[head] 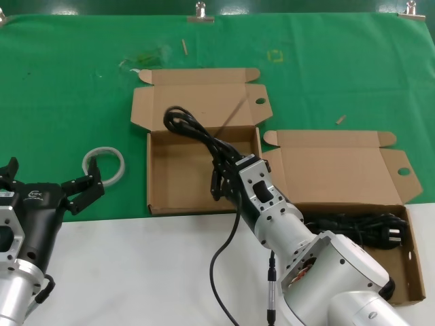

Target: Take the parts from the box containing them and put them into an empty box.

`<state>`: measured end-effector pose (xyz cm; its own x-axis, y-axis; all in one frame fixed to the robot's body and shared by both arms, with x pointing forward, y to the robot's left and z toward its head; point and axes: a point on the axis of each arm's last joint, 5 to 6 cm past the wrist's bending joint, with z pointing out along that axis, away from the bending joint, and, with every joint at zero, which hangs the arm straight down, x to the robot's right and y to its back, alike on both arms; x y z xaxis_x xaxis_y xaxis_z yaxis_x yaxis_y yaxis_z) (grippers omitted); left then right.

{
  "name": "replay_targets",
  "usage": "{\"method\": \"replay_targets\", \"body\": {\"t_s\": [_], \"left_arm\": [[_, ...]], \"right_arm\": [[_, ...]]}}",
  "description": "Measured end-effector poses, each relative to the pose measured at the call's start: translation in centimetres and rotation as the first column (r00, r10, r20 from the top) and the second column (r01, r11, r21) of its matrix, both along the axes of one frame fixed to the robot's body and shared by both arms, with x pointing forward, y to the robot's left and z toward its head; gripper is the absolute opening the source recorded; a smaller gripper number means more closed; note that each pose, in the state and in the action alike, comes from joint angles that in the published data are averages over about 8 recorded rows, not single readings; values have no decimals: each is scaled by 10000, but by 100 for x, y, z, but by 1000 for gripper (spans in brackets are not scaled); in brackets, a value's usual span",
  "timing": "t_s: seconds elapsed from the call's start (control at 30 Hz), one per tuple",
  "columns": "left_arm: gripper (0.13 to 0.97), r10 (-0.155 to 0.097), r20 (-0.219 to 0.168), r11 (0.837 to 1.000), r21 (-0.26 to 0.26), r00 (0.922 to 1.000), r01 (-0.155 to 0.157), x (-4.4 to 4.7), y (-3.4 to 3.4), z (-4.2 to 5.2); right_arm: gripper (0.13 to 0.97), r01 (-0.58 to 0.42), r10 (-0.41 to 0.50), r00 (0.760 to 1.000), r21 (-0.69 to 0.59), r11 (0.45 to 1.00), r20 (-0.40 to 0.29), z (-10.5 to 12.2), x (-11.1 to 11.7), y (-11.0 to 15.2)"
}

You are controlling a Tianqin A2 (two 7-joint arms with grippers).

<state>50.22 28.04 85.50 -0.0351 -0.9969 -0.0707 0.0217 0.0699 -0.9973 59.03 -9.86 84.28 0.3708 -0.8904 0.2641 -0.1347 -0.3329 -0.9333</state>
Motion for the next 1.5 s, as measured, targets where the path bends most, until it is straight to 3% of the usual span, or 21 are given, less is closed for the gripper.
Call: {"method": "replay_targets", "body": {"t_s": [0.27, 0.57, 0.8, 0.87, 1.1, 1.43, 1.5], "left_arm": [[966, 0, 0, 10000, 0, 10000, 0, 0, 0, 0], [966, 0, 0, 10000, 0, 10000, 0, 0, 0, 0], [966, 0, 0, 10000, 0, 10000, 0, 0, 0, 0], [966, 0, 0, 10000, 0, 10000, 0, 0, 0, 0], [966, 0, 0, 10000, 0, 10000, 0, 0, 0, 0], [966, 0, 0, 10000, 0, 10000, 0, 0, 0, 0], [966, 0, 0, 10000, 0, 10000, 0, 0, 0, 0]], "right_arm": [[198, -65, 65, 10000, 81, 9999, -25, 1, -5, 25], [294, 112, -112, 9999, 111, 9999, -73, 6, -16, -7], [435, 1163, -1159, 9932, 343, 9926, -130, 50, -143, -258], [455, 1564, -1557, 9876, 431, 9867, -196, 51, -210, -363], [642, 2737, -2698, 9614, 851, 9580, -550, 5, -496, -680], [834, 3155, -3101, 9486, 1116, 9423, -635, -15, -611, -793], [834, 3200, -3151, 9473, 1181, 9400, -581, -13, -613, -803]]}}
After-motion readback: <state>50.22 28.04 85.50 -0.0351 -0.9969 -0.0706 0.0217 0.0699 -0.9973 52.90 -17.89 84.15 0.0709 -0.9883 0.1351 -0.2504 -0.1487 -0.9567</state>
